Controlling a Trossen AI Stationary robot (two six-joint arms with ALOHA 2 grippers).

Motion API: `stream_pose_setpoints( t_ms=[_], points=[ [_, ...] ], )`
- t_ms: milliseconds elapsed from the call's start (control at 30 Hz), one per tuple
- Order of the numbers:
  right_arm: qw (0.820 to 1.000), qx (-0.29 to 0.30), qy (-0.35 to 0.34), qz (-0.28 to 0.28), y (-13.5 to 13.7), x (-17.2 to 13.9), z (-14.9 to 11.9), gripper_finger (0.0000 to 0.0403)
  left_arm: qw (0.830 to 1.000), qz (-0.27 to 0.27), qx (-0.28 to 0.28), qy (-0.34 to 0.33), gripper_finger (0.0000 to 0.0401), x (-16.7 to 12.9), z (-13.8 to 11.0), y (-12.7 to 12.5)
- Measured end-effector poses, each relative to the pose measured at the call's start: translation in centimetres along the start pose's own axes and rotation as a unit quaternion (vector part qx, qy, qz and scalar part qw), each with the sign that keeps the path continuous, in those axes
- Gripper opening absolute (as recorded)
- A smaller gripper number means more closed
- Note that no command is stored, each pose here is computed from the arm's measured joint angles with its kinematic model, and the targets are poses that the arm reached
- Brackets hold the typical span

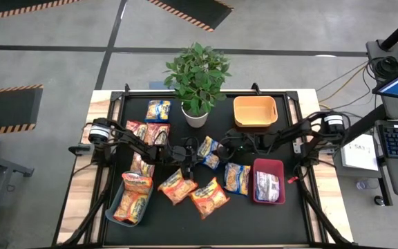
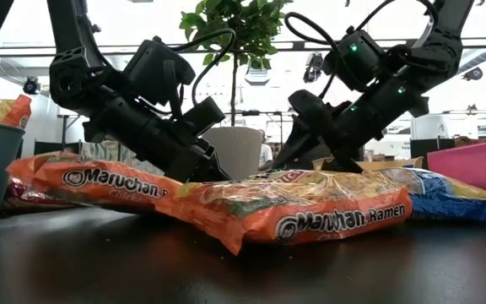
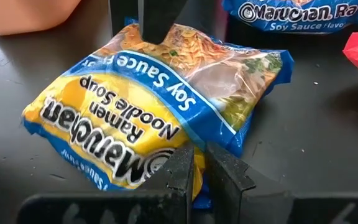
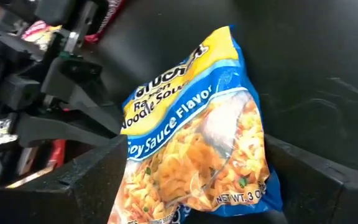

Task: Sort Maruchan noodles
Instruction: Put the blue noodle pack into the yellow bin

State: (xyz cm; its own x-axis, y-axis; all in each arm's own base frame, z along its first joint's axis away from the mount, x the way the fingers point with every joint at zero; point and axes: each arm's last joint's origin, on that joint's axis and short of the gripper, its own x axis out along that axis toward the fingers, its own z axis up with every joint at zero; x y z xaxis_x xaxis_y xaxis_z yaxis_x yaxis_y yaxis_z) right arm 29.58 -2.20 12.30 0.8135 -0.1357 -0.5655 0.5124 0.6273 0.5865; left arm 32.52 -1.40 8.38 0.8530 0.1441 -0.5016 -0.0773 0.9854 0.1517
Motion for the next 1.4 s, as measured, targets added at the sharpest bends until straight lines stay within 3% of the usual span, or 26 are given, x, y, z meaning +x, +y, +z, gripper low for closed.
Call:
stream_pose_setpoints(
  t_ms=[267, 633, 1133, 1400],
  points=[
    [1.0, -0.006, -0.001, 0.002, -0.3, 0.6, -0.3, 0.0304, 1.0, 0.001, 0.001, 0.001, 0.0024, 0.0, 0.0, 0.0],
    [0.999, -0.017, -0.019, 0.023, 0.1, 0.6, 0.0, 0.0189, 1.0, 0.001, 0.001, -0.001, 0.0024, 0.0, 0.0, 0.0],
    [0.999, -0.027, -0.024, 0.031, 0.3, 0.5, 0.2, 0.0065, 1.0, 0.001, -0.002, -0.007, 0.0024, 0.0, 0.2, 0.0],
    [0.998, -0.046, -0.034, 0.04, 0.8, -0.3, 0.7, 0.0034, 1.0, 0.002, -0.008, -0.024, 0.0024, -1.0, 1.5, 0.2]
  ],
)
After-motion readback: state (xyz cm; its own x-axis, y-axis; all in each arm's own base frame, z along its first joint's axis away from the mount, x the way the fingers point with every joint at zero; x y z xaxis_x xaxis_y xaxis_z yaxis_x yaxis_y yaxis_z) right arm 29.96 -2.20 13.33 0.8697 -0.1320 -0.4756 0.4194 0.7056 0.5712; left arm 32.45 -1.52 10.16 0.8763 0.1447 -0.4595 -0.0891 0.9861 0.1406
